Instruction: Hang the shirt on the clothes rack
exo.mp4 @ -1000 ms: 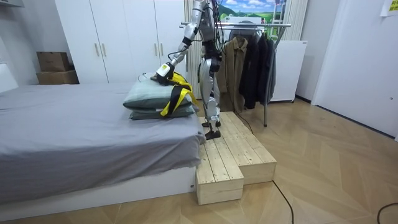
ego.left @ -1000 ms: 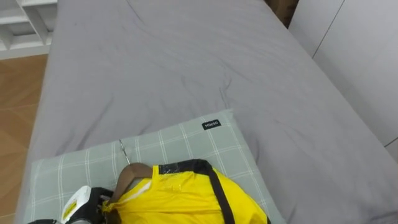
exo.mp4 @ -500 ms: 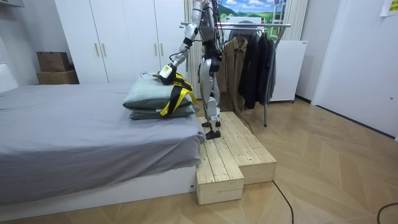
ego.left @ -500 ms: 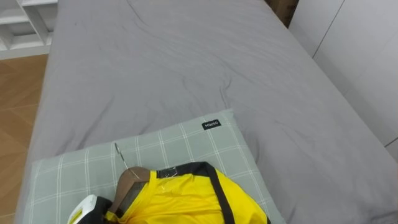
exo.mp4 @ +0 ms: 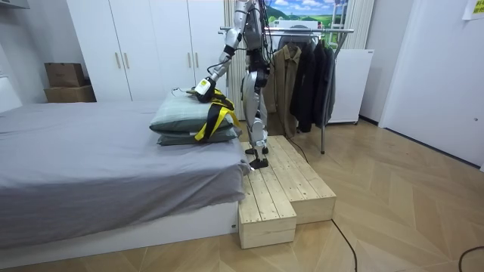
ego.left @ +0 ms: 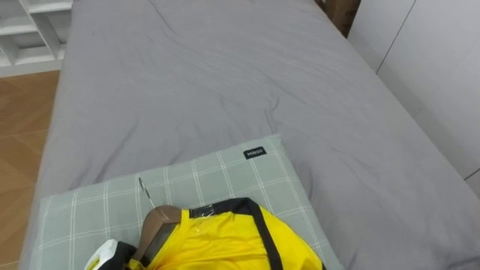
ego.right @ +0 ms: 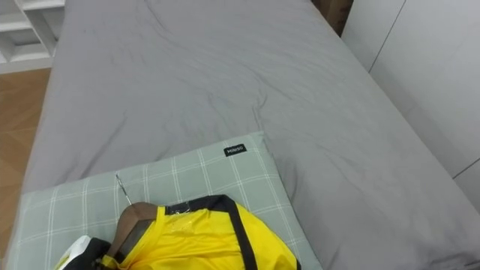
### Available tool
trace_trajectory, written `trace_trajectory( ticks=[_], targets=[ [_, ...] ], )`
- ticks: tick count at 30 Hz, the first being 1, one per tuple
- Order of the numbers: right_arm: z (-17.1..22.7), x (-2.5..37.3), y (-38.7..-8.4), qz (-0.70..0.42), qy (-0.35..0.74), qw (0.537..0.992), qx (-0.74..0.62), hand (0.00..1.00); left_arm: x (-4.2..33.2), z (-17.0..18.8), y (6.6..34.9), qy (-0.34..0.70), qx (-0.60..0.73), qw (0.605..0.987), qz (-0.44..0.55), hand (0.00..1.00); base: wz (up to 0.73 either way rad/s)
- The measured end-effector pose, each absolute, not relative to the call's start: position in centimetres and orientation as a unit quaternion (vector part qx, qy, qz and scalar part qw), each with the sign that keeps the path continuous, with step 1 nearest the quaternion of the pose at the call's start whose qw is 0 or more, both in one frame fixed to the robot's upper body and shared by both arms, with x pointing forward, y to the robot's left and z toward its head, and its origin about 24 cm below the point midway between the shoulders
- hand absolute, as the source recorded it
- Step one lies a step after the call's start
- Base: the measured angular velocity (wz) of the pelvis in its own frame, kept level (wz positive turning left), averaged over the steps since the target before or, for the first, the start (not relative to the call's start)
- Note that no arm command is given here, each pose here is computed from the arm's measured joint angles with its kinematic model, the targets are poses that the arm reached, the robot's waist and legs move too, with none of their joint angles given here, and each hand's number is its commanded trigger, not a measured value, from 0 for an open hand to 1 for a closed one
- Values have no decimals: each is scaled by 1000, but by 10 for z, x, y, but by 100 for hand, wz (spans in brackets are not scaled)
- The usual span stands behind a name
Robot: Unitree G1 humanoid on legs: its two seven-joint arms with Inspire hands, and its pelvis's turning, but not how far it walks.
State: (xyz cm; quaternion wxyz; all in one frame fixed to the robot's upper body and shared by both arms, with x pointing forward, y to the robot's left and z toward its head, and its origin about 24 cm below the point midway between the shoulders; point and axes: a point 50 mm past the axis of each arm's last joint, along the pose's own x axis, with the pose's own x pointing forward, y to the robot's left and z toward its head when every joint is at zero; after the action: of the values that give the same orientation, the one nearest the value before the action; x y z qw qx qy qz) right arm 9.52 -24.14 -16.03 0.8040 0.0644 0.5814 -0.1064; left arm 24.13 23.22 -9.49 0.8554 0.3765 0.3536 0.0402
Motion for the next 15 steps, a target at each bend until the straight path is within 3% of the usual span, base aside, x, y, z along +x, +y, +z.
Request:
trace_trajectory(
  ticks=[7, 15],
  targets=[
    [-161, 93, -243, -122, 578, 803, 77, 0, 243, -93, 231, 348, 357, 864, 65, 100, 0],
    [-162, 83, -244, -135, 584, 797, 80, 0, 264, -72, 223, 270, 354, 891, 88, 100, 5]
  ],
)
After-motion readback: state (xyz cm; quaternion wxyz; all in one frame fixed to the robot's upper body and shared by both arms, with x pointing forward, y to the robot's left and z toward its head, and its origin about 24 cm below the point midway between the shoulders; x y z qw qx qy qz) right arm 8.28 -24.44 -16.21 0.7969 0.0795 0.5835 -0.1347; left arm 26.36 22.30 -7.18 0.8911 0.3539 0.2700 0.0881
